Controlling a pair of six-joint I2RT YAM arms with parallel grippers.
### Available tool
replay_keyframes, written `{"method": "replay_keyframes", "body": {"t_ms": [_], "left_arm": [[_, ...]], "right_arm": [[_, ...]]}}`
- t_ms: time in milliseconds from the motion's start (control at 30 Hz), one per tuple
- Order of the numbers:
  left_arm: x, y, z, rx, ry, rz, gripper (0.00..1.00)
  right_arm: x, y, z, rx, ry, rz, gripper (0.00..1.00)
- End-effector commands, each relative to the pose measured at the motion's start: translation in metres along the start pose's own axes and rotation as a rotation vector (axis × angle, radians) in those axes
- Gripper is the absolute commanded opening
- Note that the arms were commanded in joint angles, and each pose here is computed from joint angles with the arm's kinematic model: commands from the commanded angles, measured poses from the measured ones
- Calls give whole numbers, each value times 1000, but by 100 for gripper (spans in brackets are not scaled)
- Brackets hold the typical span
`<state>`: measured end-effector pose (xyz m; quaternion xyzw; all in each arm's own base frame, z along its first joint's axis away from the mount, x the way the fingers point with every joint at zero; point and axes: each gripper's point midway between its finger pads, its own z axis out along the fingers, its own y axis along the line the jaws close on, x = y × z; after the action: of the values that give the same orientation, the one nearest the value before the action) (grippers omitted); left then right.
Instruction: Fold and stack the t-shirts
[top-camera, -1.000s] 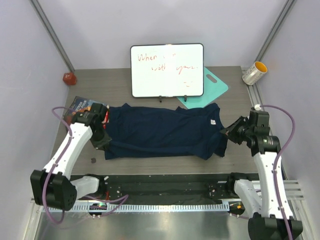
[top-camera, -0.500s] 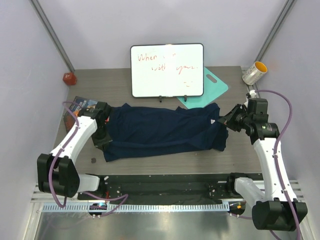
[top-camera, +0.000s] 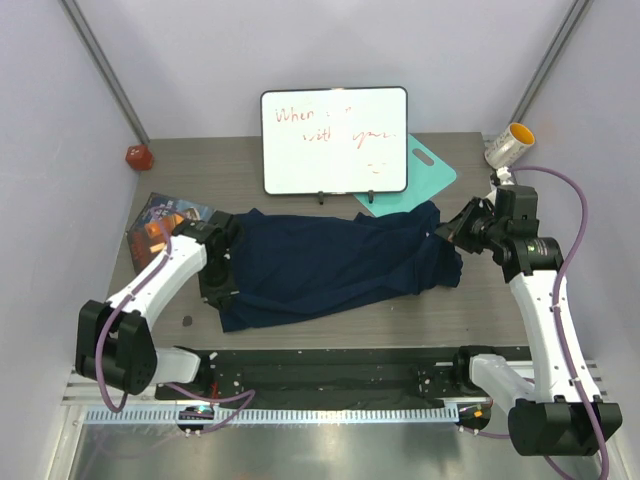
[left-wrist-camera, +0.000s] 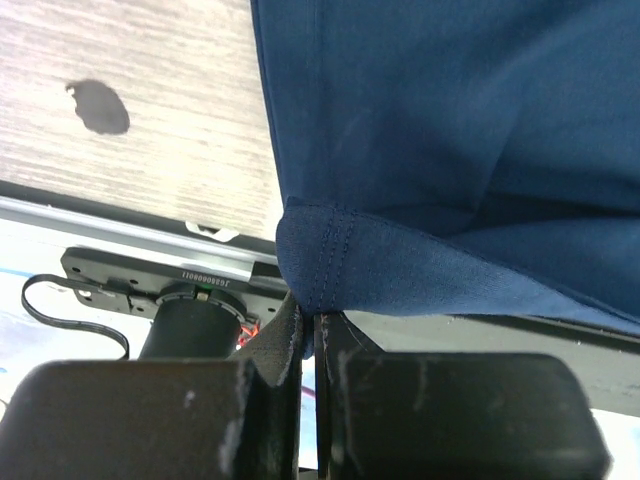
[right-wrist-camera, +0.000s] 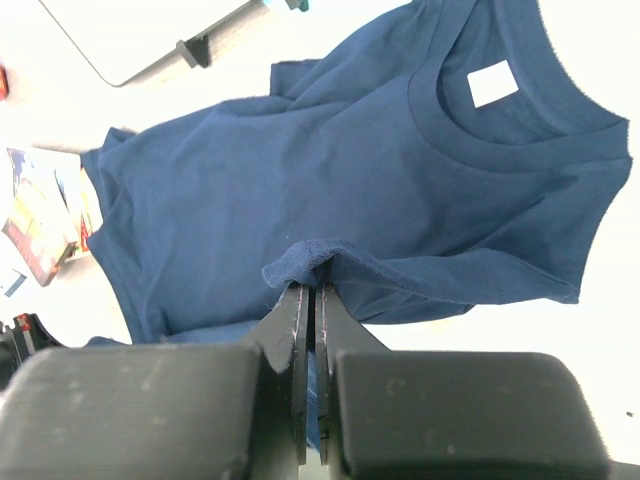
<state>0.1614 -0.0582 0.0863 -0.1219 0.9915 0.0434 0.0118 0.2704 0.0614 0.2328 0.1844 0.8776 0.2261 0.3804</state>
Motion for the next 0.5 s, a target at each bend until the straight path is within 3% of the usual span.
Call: {"method": "replay_keyframes", "body": {"t_ms": [0,233,467], "left_arm": [[13,1,-12,33,2,-1,0],[17,8,-24,34,-41,-19,0],[26,1,-22,14,4,40,0]], "right_arm": [[-13,13,-10,-31,-45,-59,1],[-15,5,-14,19,-55,-76,1],[-27,-7,-20,99,-127,-86,1]]}}
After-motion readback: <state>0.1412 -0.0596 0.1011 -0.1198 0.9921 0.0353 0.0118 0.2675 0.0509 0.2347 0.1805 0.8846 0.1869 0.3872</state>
